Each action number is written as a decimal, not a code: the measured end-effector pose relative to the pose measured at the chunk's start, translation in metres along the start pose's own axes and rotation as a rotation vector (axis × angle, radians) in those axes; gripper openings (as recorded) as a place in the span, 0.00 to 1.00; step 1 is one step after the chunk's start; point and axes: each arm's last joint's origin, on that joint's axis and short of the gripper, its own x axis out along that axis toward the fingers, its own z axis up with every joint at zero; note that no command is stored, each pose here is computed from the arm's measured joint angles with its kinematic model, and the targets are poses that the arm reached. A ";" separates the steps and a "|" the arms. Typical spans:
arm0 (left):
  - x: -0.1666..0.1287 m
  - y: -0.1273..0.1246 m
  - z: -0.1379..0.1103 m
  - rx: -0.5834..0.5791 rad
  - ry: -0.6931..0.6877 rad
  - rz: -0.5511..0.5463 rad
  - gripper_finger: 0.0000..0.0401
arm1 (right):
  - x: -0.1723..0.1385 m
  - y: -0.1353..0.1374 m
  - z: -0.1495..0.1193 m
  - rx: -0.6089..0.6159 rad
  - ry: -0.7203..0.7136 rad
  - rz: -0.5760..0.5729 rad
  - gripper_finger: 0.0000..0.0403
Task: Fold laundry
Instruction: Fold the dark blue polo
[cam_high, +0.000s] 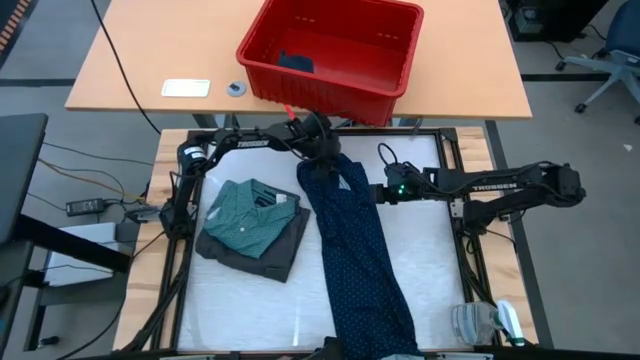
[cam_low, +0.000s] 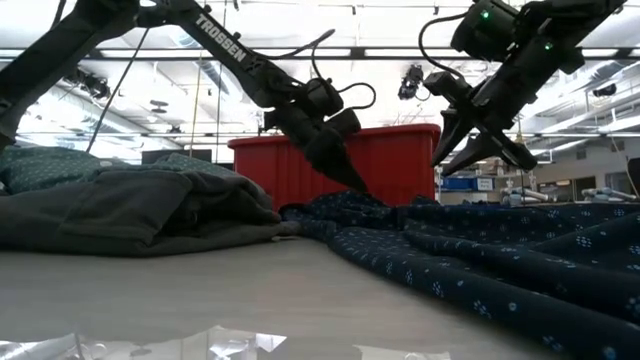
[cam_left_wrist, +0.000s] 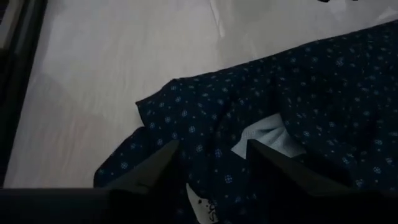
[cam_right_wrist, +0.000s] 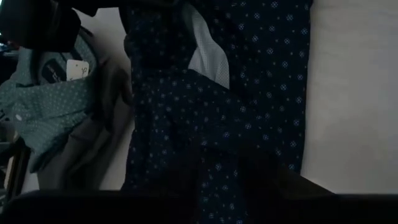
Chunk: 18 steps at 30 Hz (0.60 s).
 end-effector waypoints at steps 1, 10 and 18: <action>0.000 0.000 0.000 -0.002 0.002 -0.002 0.45 | 0.000 0.000 0.000 0.005 0.000 0.000 0.25; 0.004 -0.015 -0.005 -0.136 0.089 -0.078 0.43 | 0.000 0.002 0.001 0.014 -0.006 0.021 0.21; 0.005 -0.022 -0.012 -0.205 0.213 -0.032 0.43 | 0.000 0.003 0.002 0.022 -0.035 0.026 0.21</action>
